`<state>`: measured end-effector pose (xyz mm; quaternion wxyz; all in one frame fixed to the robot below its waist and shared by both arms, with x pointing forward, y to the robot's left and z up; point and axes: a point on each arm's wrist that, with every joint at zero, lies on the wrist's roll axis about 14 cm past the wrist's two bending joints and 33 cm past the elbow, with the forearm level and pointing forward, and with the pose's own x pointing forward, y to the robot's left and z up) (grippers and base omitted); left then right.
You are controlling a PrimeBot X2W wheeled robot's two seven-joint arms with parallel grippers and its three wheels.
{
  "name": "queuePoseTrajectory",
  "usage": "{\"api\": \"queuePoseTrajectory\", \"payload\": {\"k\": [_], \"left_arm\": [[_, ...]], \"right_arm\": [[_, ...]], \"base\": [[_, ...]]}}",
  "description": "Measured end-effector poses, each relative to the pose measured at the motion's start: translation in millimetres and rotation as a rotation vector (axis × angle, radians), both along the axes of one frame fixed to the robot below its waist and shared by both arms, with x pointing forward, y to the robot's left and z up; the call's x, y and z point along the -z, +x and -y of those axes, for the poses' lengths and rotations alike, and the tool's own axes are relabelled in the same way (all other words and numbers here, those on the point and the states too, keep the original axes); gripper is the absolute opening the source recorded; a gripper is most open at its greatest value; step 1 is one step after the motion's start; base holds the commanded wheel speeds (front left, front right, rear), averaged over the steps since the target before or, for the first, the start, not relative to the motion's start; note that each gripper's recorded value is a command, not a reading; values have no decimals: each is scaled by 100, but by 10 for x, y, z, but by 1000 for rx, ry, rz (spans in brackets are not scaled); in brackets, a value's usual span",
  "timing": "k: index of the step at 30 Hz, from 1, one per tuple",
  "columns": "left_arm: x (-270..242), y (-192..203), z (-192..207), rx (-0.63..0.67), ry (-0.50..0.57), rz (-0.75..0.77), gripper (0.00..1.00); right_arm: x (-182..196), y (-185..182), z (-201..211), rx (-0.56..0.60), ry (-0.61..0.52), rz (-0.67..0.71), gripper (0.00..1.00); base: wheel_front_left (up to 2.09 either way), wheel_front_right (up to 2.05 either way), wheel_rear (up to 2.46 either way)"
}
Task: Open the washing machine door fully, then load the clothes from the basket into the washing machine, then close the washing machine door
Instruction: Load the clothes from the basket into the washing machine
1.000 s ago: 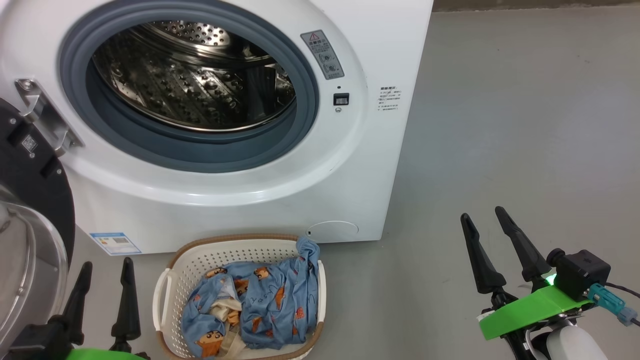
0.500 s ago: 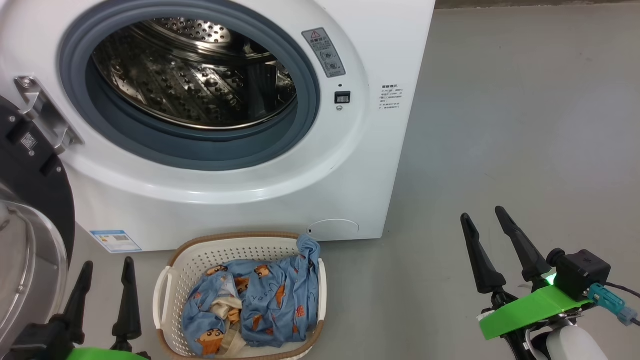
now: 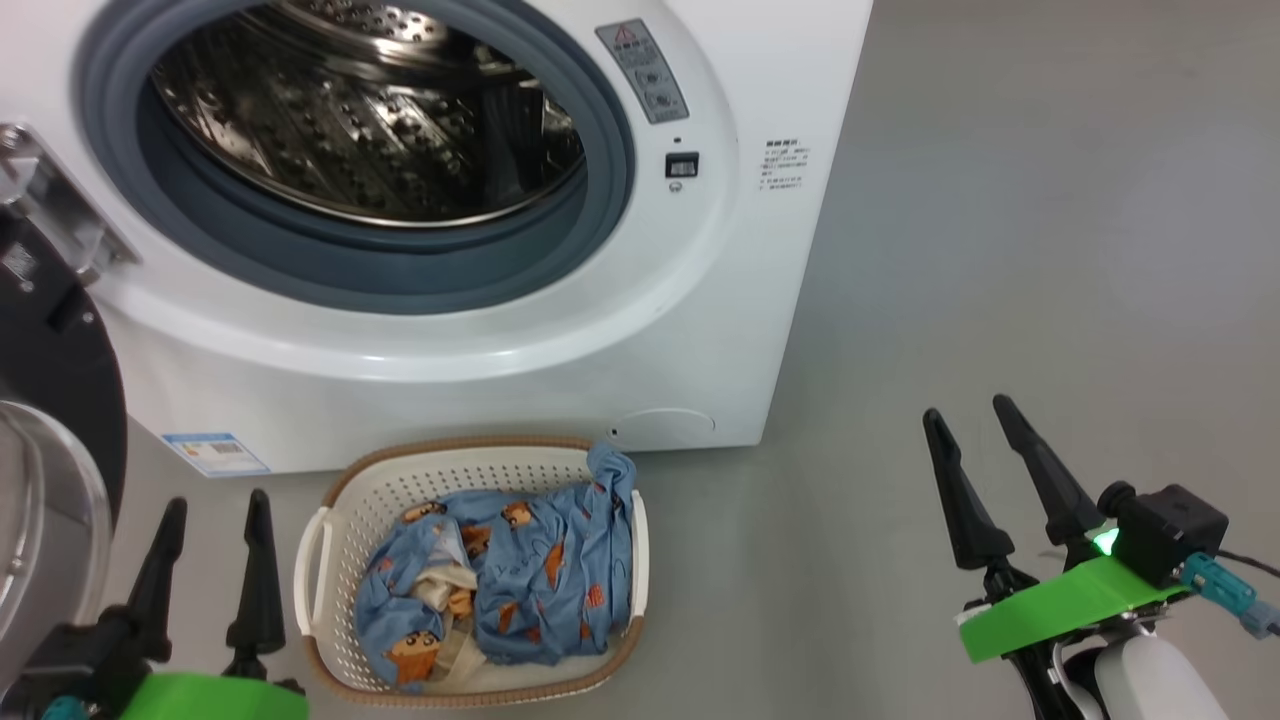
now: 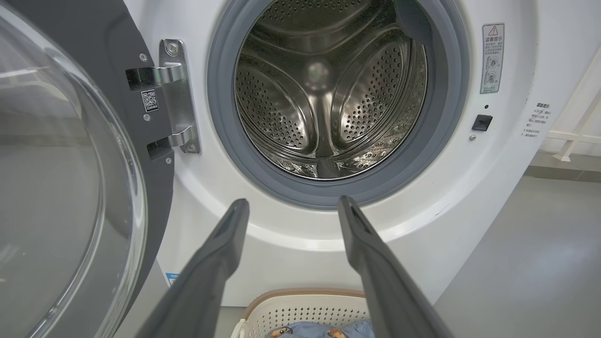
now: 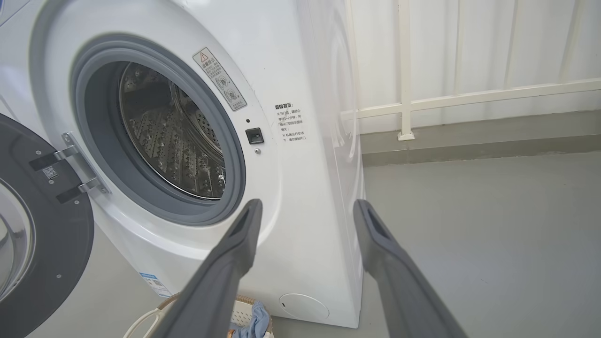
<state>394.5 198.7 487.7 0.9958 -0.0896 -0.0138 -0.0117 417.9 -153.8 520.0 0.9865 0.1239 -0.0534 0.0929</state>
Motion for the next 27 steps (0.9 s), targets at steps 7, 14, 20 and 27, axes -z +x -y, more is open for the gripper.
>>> {"api": "queuePoseTrajectory", "payload": {"k": [7, 14, 20, 27], "left_arm": [[102, 213, 102, 34, -4, -21, 100], [399, 435, 185, 63, -7, -94, 100], [703, 644, 303, 98, -23, -162, 100], [1170, 822, 466, 152, -56, -274, 100]], "right_arm": [[97, 141, 8, 5, -2, -18, 100], [222, 330, 13, 9, -6, -36, 100], [424, 485, 37, 22, -6, -73, 100], [655, 676, 62, 30, -17, -106, 100]], "base": [[0, 0, 0], [0, 0, 0], [0, 0, 0], [0, 0, 0]]}}
